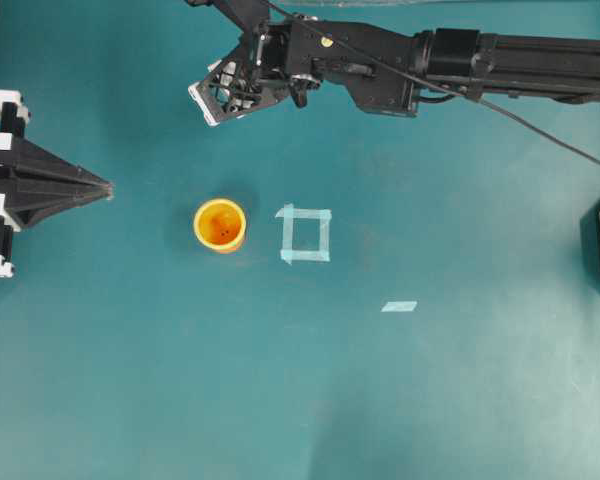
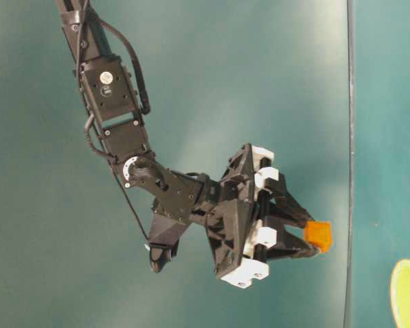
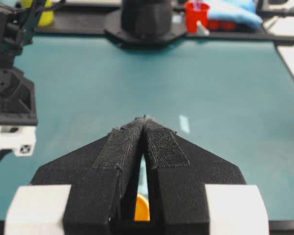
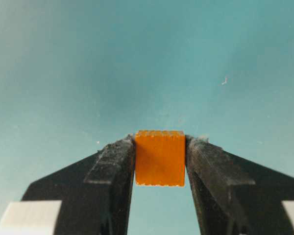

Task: Lift the orange block with right arm.
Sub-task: 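Raise the right gripper holding the cube up off the table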

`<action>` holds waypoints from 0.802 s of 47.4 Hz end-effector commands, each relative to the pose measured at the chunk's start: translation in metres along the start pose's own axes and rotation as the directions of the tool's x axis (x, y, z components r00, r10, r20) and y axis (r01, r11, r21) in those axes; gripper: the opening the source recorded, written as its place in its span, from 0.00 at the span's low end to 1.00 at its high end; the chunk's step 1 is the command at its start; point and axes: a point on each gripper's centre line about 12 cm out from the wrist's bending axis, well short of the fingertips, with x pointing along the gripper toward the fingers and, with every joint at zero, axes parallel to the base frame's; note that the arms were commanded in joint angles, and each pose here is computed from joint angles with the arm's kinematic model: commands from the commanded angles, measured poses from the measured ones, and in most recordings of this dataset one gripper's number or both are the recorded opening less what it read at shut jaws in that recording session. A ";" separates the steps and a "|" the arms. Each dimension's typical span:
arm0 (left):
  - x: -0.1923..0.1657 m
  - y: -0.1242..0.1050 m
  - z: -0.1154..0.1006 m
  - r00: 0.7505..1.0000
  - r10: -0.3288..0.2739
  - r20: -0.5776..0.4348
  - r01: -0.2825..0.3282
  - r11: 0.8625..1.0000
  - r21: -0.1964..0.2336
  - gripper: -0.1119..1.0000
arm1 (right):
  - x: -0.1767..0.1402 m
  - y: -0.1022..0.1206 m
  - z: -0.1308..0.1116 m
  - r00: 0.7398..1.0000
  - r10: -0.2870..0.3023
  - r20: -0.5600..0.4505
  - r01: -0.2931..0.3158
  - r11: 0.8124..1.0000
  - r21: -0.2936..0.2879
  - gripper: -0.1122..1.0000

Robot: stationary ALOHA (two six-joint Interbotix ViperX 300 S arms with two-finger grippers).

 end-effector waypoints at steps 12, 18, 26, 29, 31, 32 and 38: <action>0.001 0.000 0.011 1.000 0.000 0.028 0.000 1.000 0.003 0.10 | -0.053 0.005 0.030 0.996 0.026 0.089 -0.026 1.000 -0.004 0.46; 0.001 0.000 0.011 1.000 -0.002 0.028 0.002 1.000 0.003 0.10 | -0.062 0.002 0.033 0.995 0.009 0.100 -0.008 1.000 -0.009 0.46; 0.001 0.000 0.011 1.000 0.000 0.028 0.000 1.000 0.002 0.10 | -0.071 0.000 0.035 0.995 0.006 0.102 -0.006 1.000 -0.004 0.46; 0.001 0.000 0.011 1.000 0.000 0.028 0.000 1.000 0.003 0.10 | -0.073 0.000 0.035 0.994 0.008 0.105 -0.007 1.000 -0.003 0.46; 0.001 0.000 0.011 1.000 0.000 0.028 0.000 1.000 0.003 0.10 | -0.074 0.000 0.035 0.994 0.010 0.107 -0.009 1.000 -0.003 0.46; 0.002 0.000 0.011 1.000 0.000 0.026 0.000 1.000 0.003 0.10 | -0.074 0.000 0.035 0.994 0.009 0.106 -0.008 1.000 -0.003 0.46; 0.001 0.000 0.011 1.000 0.000 0.028 0.000 1.000 0.003 0.10 | -0.080 0.001 0.037 0.993 0.016 0.114 -0.016 1.000 -0.002 0.46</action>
